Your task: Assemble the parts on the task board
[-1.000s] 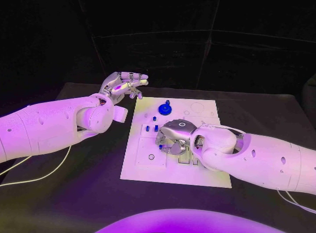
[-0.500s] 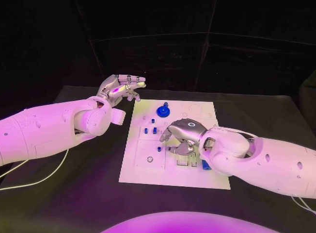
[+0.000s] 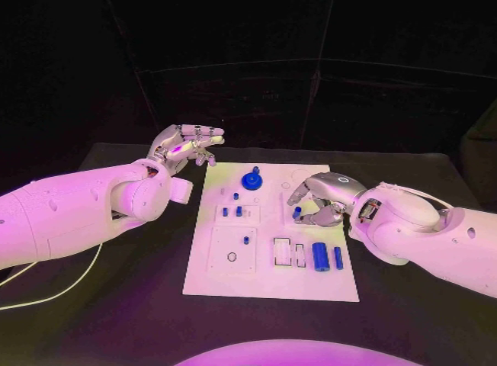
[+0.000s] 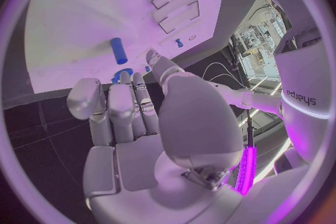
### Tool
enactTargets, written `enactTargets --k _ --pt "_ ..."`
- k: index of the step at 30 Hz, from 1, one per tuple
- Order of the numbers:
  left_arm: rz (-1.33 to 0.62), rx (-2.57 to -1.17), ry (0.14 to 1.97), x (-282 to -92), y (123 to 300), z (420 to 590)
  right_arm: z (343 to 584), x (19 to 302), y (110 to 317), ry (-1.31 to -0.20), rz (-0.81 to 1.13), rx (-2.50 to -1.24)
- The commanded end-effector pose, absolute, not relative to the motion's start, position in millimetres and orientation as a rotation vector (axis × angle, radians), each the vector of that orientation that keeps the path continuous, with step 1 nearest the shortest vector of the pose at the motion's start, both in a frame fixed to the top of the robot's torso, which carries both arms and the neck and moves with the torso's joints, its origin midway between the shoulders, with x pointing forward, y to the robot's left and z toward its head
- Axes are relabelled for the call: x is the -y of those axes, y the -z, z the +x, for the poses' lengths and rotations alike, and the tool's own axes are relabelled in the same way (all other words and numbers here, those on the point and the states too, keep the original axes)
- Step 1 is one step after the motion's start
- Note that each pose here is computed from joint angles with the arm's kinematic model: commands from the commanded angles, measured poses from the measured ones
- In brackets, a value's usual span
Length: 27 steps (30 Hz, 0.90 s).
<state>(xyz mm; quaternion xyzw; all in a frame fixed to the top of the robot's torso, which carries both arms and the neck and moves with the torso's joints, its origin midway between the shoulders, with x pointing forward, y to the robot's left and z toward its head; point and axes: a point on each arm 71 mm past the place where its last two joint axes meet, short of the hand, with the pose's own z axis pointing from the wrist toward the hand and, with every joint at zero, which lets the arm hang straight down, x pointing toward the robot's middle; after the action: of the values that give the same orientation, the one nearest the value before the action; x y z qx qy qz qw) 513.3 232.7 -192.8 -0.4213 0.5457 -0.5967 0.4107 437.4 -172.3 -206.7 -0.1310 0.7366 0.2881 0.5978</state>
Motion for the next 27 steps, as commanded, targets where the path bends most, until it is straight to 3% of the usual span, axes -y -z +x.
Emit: enactTargets --k 1,27 --pt "-1.058 -1.376 1.521 -231.2 191.5 513.4 440.2 176.5 209.0 -0.651 -0.288 -1.759" --pt "-1.060 -1.379 1.519 -231.6 191.9 513.5 452.5 168.3 218.4 -0.573 -0.360 -1.801"
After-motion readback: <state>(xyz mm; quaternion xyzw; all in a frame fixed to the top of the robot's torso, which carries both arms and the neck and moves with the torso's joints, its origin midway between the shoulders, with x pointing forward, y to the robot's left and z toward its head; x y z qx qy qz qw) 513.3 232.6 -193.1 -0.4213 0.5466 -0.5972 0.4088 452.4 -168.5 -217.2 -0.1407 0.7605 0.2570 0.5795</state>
